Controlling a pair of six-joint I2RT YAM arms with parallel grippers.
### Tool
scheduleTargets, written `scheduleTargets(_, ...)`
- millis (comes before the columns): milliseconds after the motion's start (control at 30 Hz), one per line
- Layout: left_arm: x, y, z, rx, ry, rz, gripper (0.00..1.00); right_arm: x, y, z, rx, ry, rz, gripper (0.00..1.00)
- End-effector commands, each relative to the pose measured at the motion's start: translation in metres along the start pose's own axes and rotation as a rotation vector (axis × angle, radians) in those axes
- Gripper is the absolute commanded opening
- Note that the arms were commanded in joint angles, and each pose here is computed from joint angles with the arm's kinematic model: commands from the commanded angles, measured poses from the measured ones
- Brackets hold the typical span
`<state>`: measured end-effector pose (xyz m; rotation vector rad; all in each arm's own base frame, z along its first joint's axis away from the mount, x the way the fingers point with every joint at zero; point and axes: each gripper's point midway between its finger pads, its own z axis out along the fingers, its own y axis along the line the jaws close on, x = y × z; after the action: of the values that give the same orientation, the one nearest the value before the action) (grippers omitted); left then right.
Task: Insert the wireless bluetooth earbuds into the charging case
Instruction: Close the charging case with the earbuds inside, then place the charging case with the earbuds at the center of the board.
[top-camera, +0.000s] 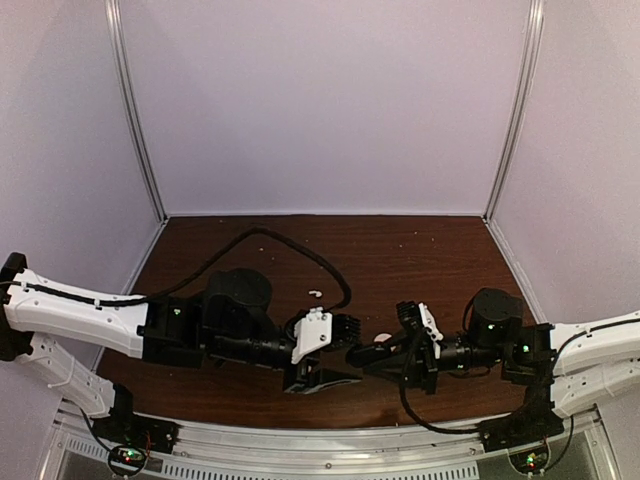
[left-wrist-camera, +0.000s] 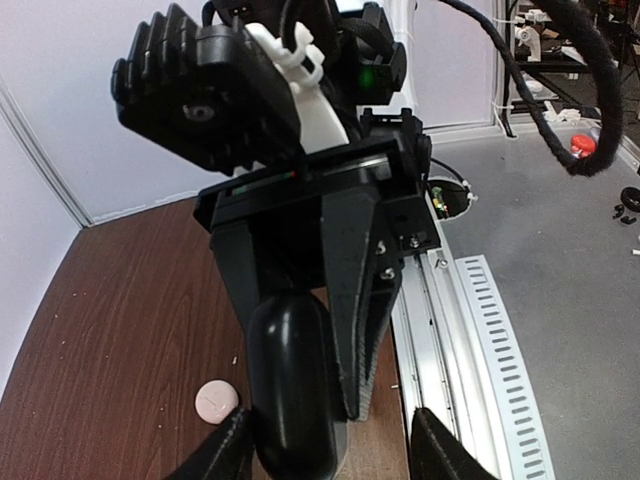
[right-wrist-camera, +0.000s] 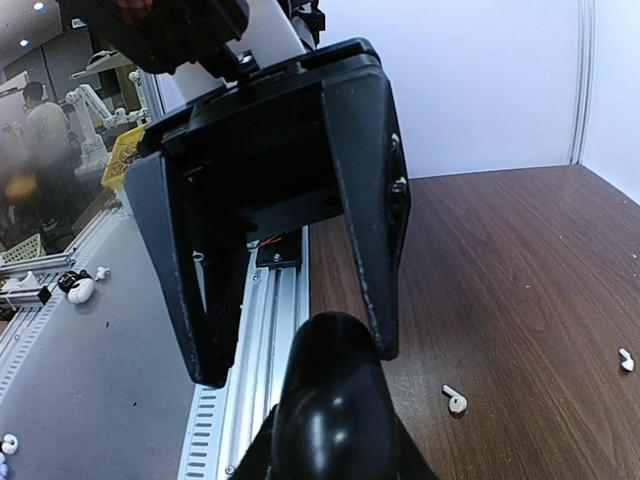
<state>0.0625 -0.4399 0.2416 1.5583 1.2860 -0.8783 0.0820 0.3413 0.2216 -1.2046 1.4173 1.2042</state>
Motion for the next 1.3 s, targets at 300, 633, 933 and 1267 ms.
scheduleTargets(300, -0.023, 0.07, -0.061, -0.449, -0.102, -0.027, 0.93, -0.015, -0.022, -0.003, 0.082, -0.05, 0.048, 0.0)
scheduleTargets(633, 0.002, 0.124, -0.111, -0.654, -0.166, -0.258, 0.98, -0.006, -0.105, 0.0, 0.347, 0.029, 0.176, 0.05)
scheduleTargets(933, 0.018, 0.137, -0.111, -0.733, -0.13, -0.305, 0.98, 0.028, -0.229, -0.001, 0.553, 0.102, 0.38, 0.08)
scheduleTargets(1267, 0.027, 0.135, -0.113, -0.74, -0.137, -0.321, 0.98, 0.078, -0.321, 0.007, 0.606, 0.213, 0.516, 0.13)
